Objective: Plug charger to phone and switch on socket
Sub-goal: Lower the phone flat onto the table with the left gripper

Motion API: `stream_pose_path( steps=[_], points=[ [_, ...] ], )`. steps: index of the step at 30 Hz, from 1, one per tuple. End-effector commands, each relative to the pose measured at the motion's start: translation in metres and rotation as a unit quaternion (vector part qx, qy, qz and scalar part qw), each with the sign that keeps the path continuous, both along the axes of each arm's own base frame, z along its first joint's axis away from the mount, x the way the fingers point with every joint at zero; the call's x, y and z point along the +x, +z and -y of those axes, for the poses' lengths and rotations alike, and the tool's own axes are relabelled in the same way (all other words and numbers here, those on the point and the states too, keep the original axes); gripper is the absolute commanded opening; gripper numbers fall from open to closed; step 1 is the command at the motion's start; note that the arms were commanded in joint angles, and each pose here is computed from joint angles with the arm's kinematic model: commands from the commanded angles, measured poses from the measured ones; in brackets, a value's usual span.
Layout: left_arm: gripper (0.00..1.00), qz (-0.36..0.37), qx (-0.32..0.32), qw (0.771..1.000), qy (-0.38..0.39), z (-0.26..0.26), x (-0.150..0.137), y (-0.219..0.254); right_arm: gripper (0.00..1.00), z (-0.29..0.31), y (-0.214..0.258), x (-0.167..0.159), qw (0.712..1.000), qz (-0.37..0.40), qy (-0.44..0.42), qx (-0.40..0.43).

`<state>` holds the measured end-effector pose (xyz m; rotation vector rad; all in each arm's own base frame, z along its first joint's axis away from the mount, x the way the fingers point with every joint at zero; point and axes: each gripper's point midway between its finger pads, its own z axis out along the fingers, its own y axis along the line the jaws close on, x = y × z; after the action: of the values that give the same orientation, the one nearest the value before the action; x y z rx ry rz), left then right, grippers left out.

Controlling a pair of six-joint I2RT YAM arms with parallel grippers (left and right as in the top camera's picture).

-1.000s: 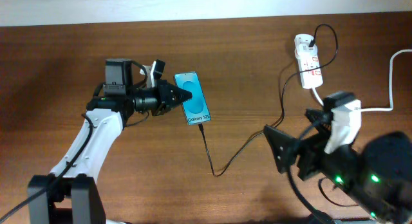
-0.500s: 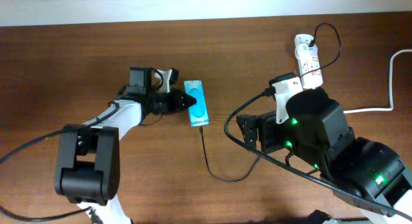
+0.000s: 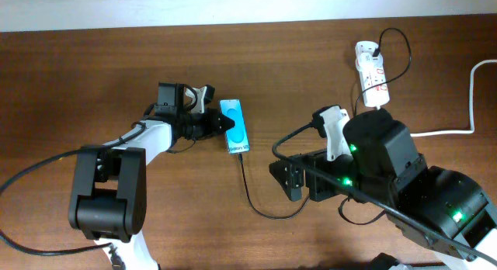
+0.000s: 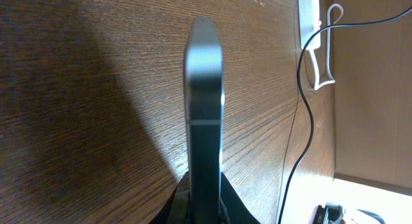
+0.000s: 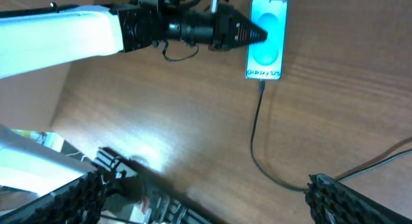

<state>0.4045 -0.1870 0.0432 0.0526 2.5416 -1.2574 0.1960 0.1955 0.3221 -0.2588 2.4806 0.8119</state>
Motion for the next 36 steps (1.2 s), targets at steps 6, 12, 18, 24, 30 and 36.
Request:
stream_pose_path(
  steps=[6,12,18,24,30,36],
  points=[
    [0.14,-0.012,0.011,1.000,0.000,-0.003,-0.001,-0.010,0.99,-0.001,0.001,-0.003,1.000,-0.015,-0.005,0.009],
    [0.13,-0.055,0.000,0.998,-0.009,0.000,-0.010,-0.048,0.98,0.004,-0.002,-0.001,1.000,-0.013,-0.015,-0.003],
    [0.27,-0.061,0.000,0.998,-0.006,0.000,-0.010,-0.049,0.98,0.007,-0.003,0.001,1.000,-0.009,-0.023,-0.011],
    [0.30,-0.071,0.003,0.997,0.005,-0.003,-0.010,-0.050,0.98,0.007,-0.003,0.001,1.000,-0.009,-0.023,-0.011],
    [0.35,-0.121,0.002,0.991,0.052,-0.037,-0.011,-0.056,0.98,0.007,-0.003,0.001,1.000,-0.010,-0.023,-0.011],
    [0.36,-0.132,-0.013,0.990,0.044,-0.032,-0.014,-0.051,0.98,0.007,-0.003,0.001,1.000,-0.009,-0.023,-0.011]
  ],
)
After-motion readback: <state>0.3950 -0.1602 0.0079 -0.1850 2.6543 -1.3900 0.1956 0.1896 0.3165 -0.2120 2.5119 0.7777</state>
